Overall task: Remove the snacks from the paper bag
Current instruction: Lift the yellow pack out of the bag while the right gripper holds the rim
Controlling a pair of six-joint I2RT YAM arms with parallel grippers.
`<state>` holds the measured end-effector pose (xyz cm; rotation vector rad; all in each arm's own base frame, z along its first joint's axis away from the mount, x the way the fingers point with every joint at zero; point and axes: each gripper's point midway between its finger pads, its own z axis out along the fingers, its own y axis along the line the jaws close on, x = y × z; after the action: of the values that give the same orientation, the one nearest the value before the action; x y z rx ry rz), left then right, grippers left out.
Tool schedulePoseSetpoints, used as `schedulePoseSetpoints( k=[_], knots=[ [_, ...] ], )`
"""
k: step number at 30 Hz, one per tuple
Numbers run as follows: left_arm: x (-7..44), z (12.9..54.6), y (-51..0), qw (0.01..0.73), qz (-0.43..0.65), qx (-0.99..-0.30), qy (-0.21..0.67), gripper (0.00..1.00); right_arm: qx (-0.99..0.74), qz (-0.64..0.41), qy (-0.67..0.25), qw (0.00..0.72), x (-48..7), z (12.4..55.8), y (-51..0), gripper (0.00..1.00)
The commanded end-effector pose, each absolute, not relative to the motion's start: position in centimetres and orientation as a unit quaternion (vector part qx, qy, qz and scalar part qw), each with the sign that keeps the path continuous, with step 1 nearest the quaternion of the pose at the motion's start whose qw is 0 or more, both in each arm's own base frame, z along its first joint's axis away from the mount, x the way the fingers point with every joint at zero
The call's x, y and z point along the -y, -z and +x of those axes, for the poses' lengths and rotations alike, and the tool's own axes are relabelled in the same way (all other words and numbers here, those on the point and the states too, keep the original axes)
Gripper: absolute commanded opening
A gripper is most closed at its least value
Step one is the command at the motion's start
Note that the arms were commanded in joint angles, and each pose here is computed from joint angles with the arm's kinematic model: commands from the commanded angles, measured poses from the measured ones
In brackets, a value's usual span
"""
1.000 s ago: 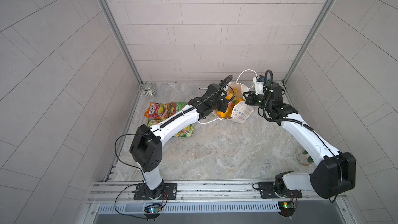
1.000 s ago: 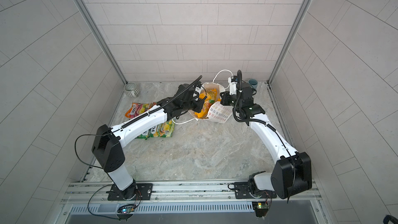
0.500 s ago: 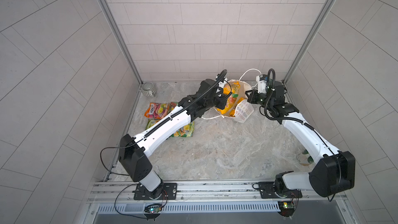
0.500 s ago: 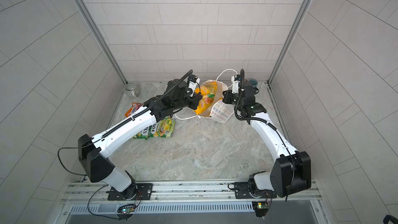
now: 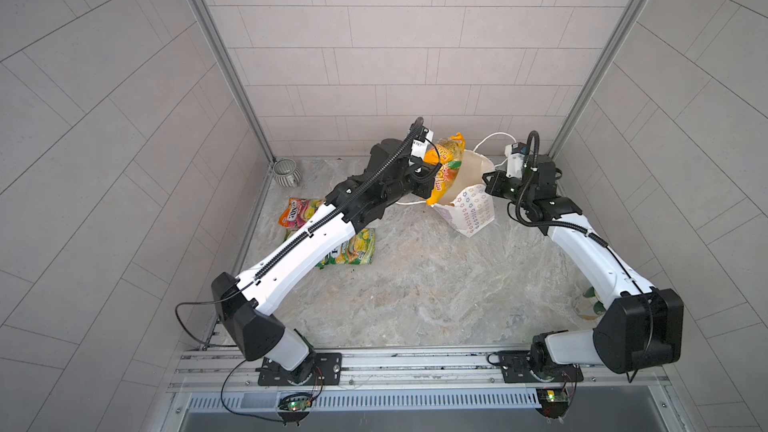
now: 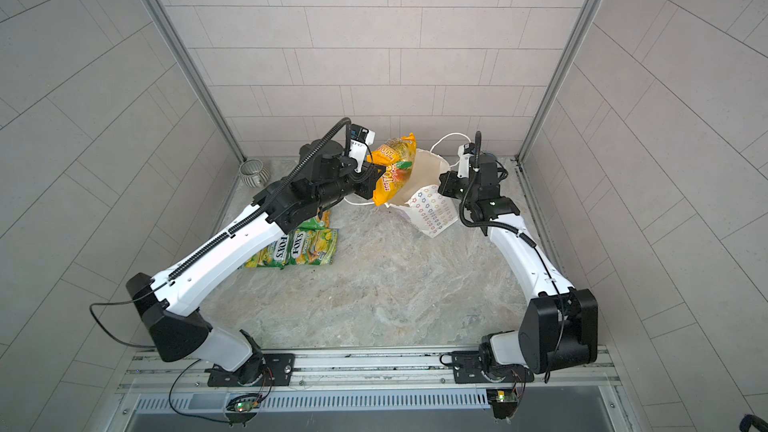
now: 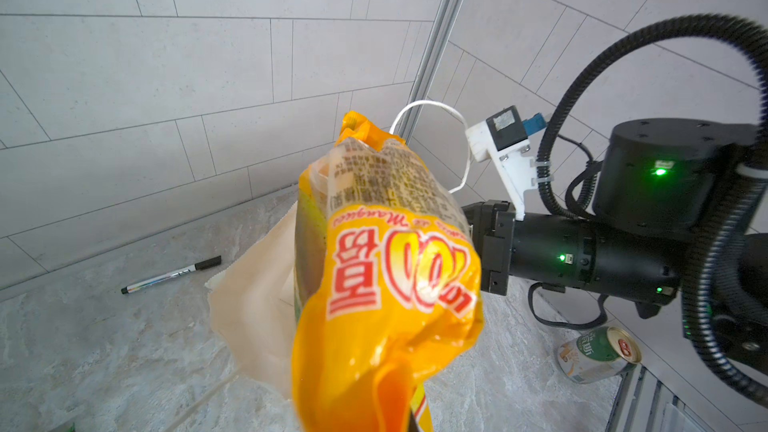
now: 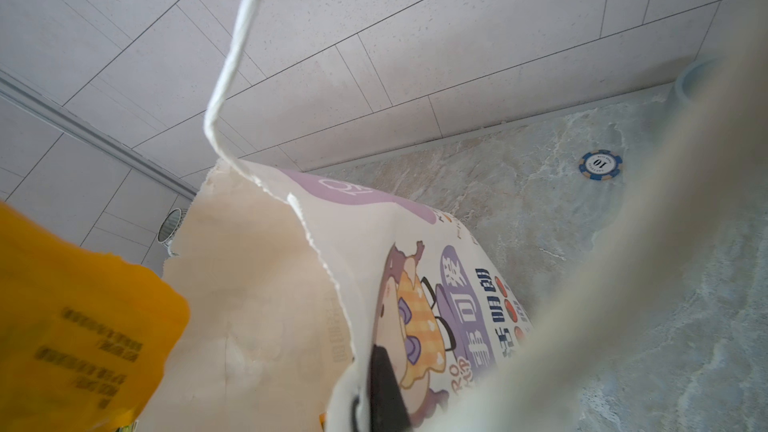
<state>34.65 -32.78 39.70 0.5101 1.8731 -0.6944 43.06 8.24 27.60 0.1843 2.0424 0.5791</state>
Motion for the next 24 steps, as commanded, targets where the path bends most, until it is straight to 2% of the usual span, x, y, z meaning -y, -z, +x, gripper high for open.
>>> schedulePoseSetpoints(
  k=[1,5,8,16,22,24],
  knots=[
    [30.5,33.3,-48.8,0.598,0.184,-0.708,0.327,0.0,-0.831,0.085,-0.247,0.491,-7.7,43.4,-28.8,0.0],
    [27.5,34.2,-49.8,0.608,0.154,-0.709,0.322,0.0,-0.832,0.097,-0.244,0.489,-6.7,43.6,-28.4,0.01],
    [25.1,35.4,-49.2,0.608,0.13,-0.723,0.3,0.0,-0.831,0.107,-0.246,0.488,-6.0,44.0,-28.5,0.15],
    [18.1,38.2,-45.6,0.59,0.047,-0.764,0.259,0.0,-0.825,0.151,-0.233,0.493,-3.1,45.2,-29.1,0.4],
    [16.3,38.6,-39.1,0.533,0.011,-0.808,0.252,0.0,-0.813,0.174,-0.206,0.516,-1.7,45.1,-31.0,0.65],
    [16.6,38.5,-36.9,0.509,0.011,-0.821,0.258,0.0,-0.81,0.179,-0.206,0.519,-1.5,45.0,-31.5,0.69]
  ],
)
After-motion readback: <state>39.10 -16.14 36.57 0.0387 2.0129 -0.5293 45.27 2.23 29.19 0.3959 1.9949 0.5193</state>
